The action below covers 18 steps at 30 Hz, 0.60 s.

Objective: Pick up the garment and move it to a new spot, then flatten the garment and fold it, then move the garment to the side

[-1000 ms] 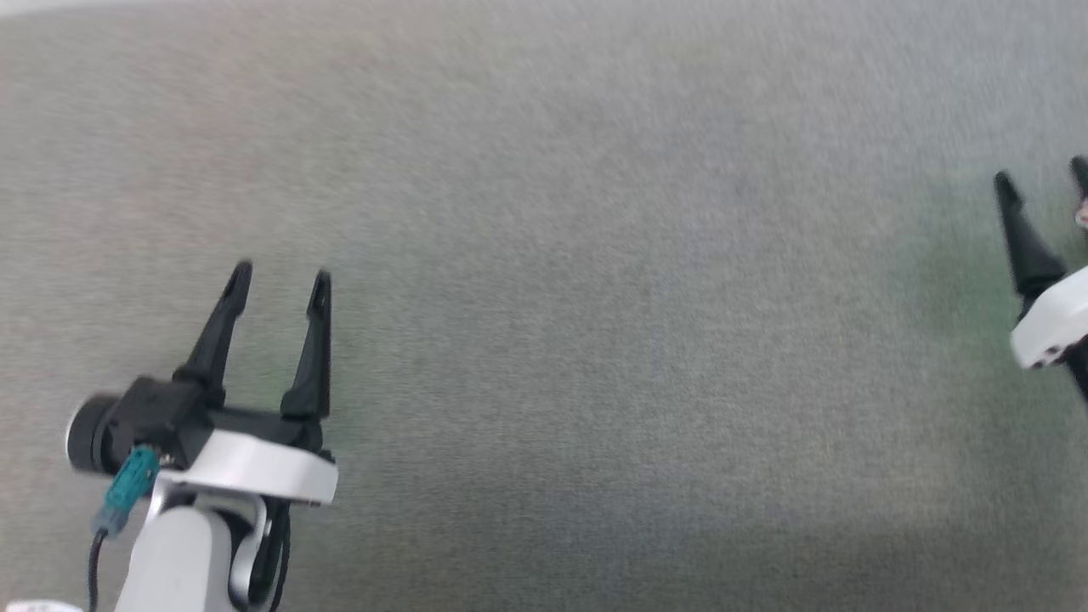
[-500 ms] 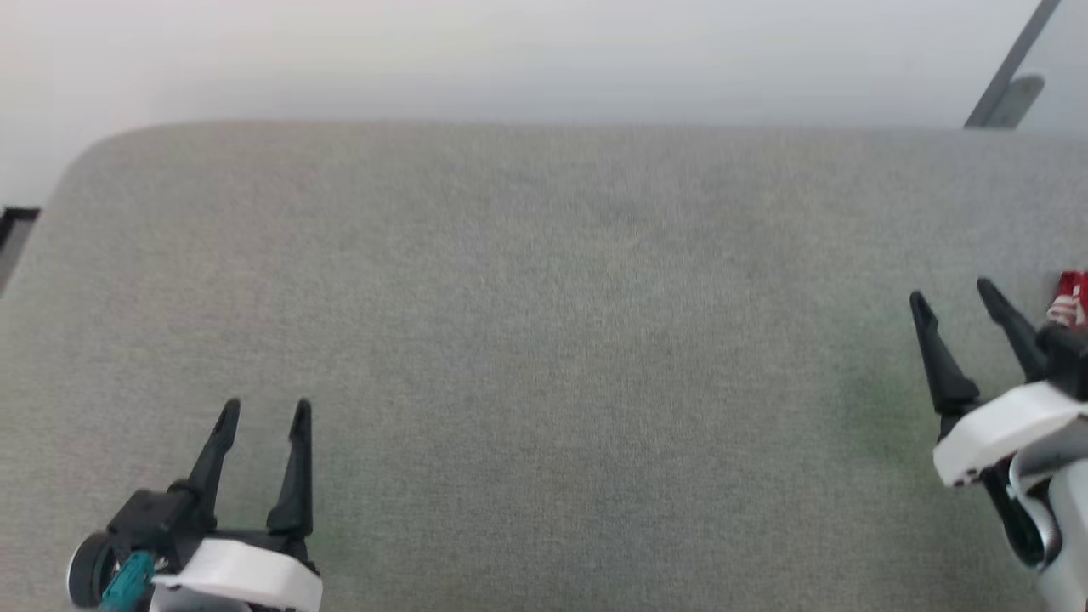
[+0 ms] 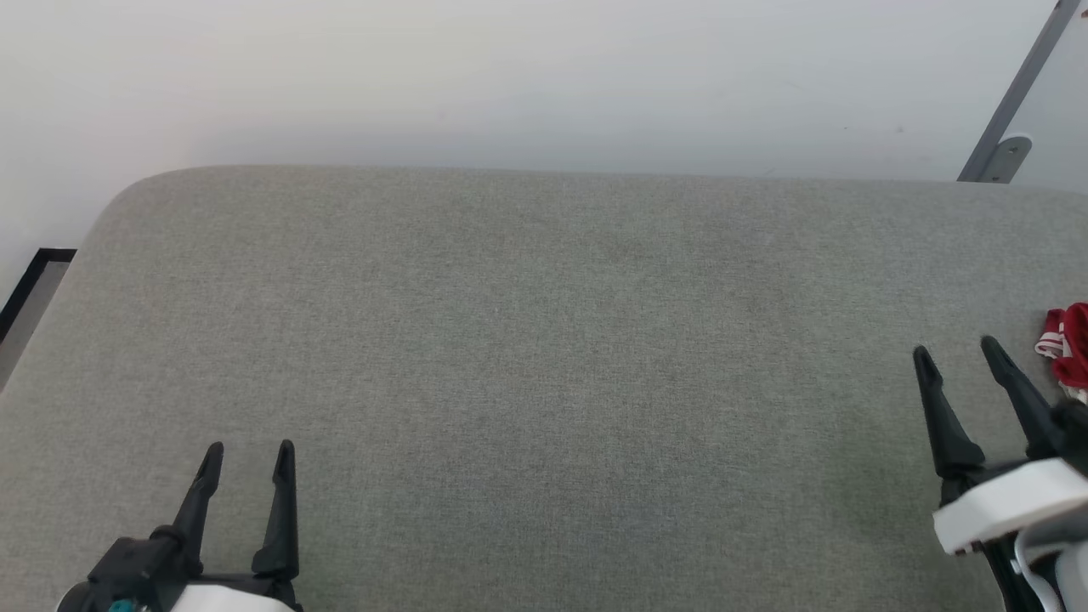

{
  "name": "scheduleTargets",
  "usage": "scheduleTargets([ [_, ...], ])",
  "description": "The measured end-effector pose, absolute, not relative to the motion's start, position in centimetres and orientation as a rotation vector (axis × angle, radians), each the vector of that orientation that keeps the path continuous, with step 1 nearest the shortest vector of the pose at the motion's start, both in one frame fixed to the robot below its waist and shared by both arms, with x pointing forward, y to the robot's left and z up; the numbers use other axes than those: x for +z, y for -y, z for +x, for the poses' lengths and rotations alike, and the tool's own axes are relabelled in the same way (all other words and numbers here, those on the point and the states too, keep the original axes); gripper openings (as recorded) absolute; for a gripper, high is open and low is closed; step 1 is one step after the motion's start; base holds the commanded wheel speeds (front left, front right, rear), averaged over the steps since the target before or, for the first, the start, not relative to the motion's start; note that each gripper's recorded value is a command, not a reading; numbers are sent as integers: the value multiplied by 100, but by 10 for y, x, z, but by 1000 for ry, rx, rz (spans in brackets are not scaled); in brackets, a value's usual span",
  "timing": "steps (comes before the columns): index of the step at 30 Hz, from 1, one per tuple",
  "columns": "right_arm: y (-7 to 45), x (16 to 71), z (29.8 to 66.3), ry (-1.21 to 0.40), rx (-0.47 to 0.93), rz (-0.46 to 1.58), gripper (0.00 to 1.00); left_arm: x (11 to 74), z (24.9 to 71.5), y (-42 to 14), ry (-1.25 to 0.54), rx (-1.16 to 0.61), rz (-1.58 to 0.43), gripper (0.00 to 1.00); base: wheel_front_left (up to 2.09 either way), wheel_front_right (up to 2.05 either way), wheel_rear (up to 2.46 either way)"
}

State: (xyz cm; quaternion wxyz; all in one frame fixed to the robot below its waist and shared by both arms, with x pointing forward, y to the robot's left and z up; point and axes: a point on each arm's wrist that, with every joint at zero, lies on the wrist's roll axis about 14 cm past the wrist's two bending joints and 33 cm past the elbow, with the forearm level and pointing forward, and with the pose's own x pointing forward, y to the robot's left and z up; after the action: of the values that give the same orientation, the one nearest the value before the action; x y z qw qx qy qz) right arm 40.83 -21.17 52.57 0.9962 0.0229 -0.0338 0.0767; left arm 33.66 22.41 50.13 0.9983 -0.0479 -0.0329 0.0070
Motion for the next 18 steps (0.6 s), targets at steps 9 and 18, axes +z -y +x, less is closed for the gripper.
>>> scheduleTargets([
  [9,218,527,390,65,122,48,100,505,330,-222,79,24,-102,100,0,0,0],
  [18,215,530,386,70,117,57,100,505,332,-217,78,10,-105,100,0,0,0],
])
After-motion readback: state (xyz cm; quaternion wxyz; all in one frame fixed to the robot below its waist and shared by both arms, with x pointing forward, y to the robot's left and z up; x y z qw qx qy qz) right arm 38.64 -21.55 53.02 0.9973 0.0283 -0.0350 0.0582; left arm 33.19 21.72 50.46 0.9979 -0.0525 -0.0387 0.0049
